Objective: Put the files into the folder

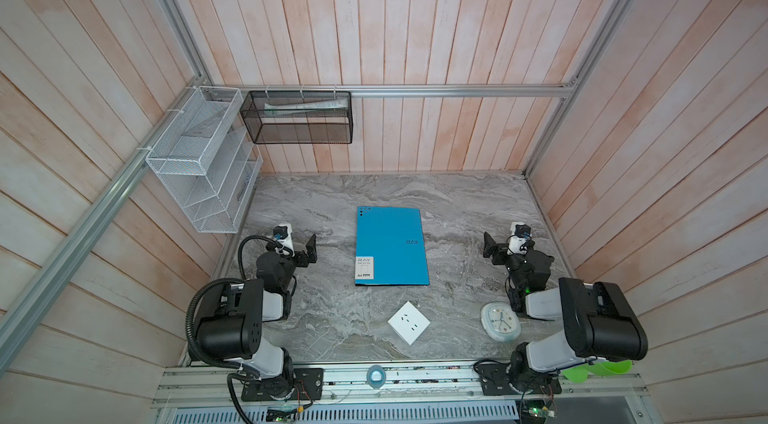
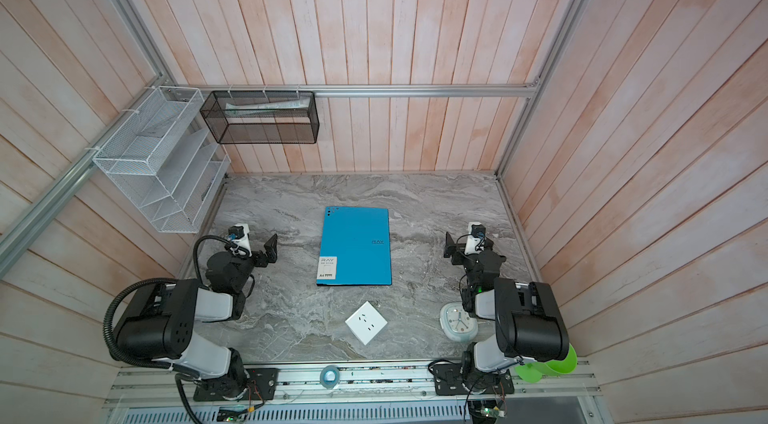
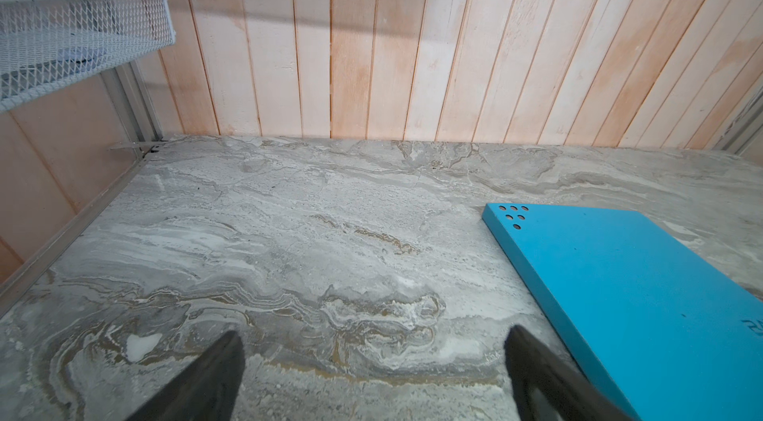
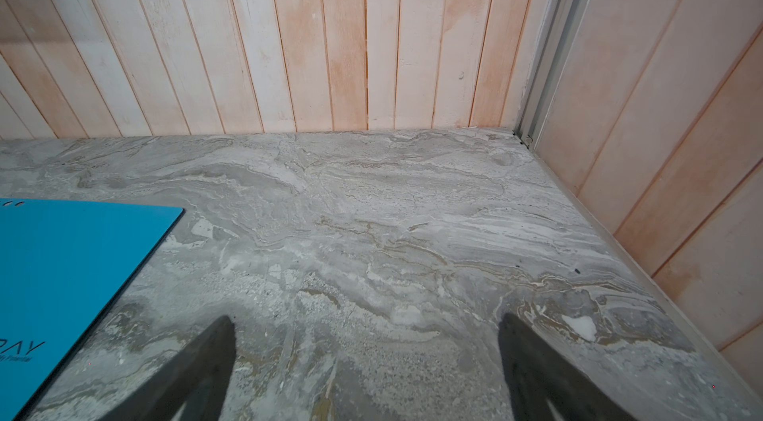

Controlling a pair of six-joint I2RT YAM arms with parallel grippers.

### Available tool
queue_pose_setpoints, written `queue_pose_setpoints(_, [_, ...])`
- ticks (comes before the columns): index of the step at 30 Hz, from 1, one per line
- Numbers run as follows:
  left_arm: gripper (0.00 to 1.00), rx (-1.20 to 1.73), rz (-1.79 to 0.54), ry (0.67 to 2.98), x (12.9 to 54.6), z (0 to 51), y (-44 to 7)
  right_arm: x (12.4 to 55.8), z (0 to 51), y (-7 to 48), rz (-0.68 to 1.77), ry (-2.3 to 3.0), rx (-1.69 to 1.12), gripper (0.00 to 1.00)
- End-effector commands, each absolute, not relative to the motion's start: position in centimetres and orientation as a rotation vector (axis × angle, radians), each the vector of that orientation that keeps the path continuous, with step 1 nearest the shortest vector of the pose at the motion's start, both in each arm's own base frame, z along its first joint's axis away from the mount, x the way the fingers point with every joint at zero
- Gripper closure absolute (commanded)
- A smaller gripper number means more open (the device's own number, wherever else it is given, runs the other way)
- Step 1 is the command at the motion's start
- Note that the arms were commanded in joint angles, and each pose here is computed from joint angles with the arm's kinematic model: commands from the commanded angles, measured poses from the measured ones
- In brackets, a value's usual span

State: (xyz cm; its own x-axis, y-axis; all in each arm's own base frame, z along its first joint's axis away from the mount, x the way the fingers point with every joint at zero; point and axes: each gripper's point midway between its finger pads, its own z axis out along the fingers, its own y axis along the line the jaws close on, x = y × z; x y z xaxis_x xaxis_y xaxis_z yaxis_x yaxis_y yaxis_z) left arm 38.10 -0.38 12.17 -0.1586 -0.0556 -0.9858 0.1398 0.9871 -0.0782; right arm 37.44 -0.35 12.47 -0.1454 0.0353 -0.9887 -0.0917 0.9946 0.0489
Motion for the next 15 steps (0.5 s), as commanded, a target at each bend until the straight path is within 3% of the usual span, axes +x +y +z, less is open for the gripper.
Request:
queue_pose_setpoints(1, [0.00,0.076,-0.150,1.697,38.42,13.07,-0.31,37.61,12.52,-0.40,0.093,1.713,-0.049,0.02])
queue_pose_setpoints(15, [0.00,0.076,-0.150,1.698,38.44,13.04,-0.31,37.59,12.48,-0.39,0.093,1.715,-0.048,0.02])
